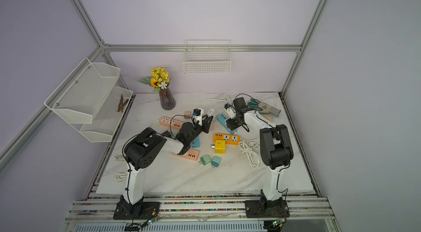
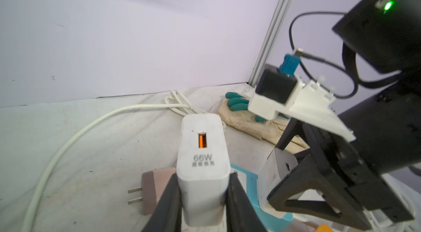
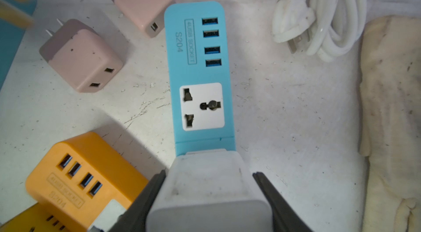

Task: Pull the plug off the socket
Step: Remove the plug from the socket, then place the plug at the center of the board.

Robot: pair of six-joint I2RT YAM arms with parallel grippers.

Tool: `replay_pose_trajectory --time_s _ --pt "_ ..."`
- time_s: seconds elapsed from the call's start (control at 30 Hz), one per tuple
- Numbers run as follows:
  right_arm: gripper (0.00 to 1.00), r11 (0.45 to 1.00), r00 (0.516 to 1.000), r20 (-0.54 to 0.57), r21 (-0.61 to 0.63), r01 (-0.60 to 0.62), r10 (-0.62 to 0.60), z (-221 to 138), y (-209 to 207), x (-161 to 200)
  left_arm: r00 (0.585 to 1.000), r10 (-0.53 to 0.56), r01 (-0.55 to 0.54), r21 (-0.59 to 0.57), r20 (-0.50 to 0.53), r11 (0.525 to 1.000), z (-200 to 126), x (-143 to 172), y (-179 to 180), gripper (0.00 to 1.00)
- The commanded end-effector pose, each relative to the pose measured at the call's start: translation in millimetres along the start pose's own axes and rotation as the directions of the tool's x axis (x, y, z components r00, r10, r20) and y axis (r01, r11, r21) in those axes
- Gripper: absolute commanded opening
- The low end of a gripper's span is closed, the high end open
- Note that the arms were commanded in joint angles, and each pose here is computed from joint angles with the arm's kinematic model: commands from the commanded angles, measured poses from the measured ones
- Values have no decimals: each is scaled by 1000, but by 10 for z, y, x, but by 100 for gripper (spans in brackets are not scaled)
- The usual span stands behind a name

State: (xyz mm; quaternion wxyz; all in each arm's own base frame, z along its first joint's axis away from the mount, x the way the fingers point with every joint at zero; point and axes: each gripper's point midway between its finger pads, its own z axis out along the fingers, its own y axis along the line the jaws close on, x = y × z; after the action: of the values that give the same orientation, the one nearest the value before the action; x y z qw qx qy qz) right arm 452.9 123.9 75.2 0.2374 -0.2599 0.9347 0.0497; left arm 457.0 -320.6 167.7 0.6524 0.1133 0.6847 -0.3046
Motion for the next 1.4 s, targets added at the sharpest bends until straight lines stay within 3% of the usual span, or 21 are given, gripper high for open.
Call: replay_pose_trajectory --time_s 0.0,0.07,0.13,0.2,0.3,0.43,0.5,0.6,0.73,0.83,0.97,1.07,1.2,1.3,1.37 --pt "0 998 991 -115 33 -58 62 285 -64 394 979 -171 176 -32 110 984 -184 -589 94 0" --pt "10 997 991 -109 39 -69 73 295 -72 386 959 -283 284 -61 23 957 -294 -563 204 0" --pt "19 996 991 -110 37 -76 79 308 -75 376 906 -415 411 -63 -82 910 -397 -561 247 0" --pt "26 996 990 -111 34 -81 85 314 -72 365 840 -497 502 -37 -220 864 -544 -536 236 0" --pt "35 995 990 -104 35 -94 97 303 -76 331 702 -588 612 -80 -402 787 -855 -470 200 0" --pt "43 993 991 -61 15 -120 120 258 -53 210 613 -503 510 -181 -609 841 -1398 -324 67 0" --pt "46 991 990 -26 18 -136 136 205 -69 115 580 -486 473 -215 -654 854 -1697 -300 17 0" --pt "51 989 989 22 19 -150 149 114 -85 -10 509 -524 499 -262 -683 826 -2038 -189 -79 0" --pt "58 988 987 42 14 -156 155 60 -86 -89 381 -593 579 -316 -709 751 -2317 42 -220 0" --pt "74 988 987 52 12 -152 151 35 -84 -112 326 -624 585 -366 -711 723 -2452 218 -224 0" --pt "80 988 987 61 19 -151 150 -26 -92 -126 247 -655 571 -439 -714 694 -2583 472 -185 0" --pt "85 987 985 75 36 -155 152 -111 -119 -148 197 -675 541 -496 -711 680 -2669 660 -127 0" --pt "88 986 981 118 52 -160 153 -304 -135 -221 167 -705 490 -563 -689 666 -2774 861 -22 0" --pt "89 985 974 162 51 -168 158 -469 -126 -303 149 -726 434 -616 -671 658 -2864 1005 75 6" --pt "89 984 967 196 45 -174 162 -582 -118 -372 136 -738 399 -646 -661 651 -2920 1077 127 15"
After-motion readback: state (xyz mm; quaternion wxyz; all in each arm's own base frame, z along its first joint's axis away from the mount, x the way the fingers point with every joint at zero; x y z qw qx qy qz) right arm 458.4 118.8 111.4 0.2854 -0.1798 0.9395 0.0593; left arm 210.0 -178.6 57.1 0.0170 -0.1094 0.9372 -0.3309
